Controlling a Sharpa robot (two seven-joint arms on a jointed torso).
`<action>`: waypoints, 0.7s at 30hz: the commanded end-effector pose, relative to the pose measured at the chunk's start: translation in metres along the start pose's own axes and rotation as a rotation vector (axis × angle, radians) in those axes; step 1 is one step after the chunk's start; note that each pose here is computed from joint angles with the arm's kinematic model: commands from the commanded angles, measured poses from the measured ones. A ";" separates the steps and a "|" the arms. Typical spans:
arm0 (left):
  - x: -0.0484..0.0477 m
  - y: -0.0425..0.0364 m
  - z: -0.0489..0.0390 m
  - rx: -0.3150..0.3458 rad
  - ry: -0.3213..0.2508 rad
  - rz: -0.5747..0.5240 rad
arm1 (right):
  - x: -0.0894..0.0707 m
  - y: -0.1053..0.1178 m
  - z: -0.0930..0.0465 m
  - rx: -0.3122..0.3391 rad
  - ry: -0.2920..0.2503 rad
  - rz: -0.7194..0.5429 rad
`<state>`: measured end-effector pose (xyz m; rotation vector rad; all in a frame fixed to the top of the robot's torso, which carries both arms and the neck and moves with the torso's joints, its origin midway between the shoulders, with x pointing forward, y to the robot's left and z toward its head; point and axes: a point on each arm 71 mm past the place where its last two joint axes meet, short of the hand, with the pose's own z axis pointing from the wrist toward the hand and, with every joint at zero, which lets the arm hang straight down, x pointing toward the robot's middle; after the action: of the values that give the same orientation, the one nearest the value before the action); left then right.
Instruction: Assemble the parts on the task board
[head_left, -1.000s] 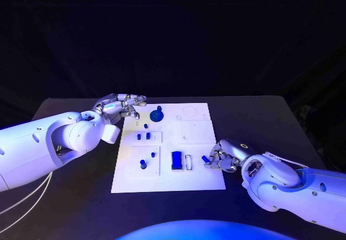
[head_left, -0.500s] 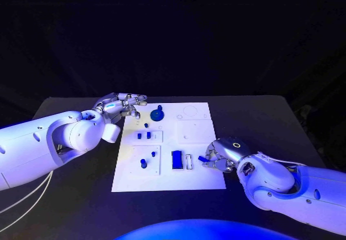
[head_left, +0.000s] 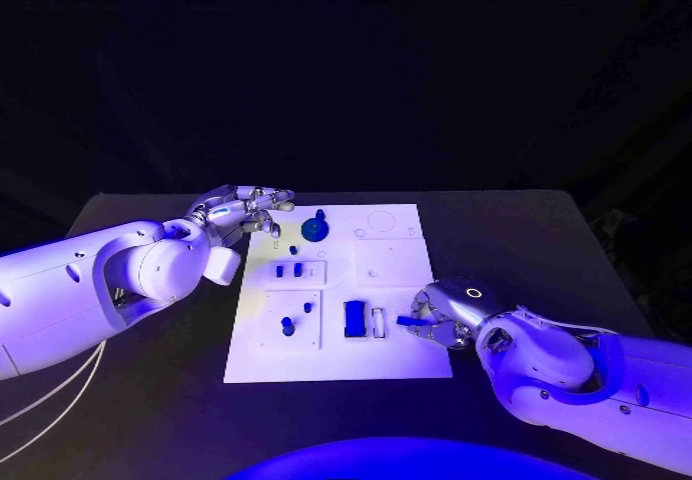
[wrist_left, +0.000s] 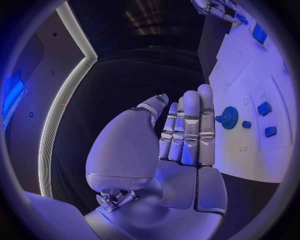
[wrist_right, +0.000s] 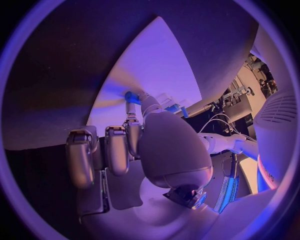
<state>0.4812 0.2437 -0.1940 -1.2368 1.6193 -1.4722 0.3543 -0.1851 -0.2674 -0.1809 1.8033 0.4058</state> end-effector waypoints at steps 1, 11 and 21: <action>0.0027 -0.0005 0.0002 0.003 0.023 0.001 | 0.004 -0.007 -0.002 0.100 0.060 0.177; 0.0040 -0.0004 0.0007 0.001 0.027 0.001 | -0.008 0.000 -0.001 0.147 0.050 0.399; 0.0046 -0.0004 0.0004 0.001 0.029 0.002 | -0.003 0.011 0.004 0.152 0.116 0.464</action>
<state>0.4809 0.2423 -0.1940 -1.2347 1.6257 -1.4738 0.3552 -0.1742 -0.2609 0.2749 1.9470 0.5761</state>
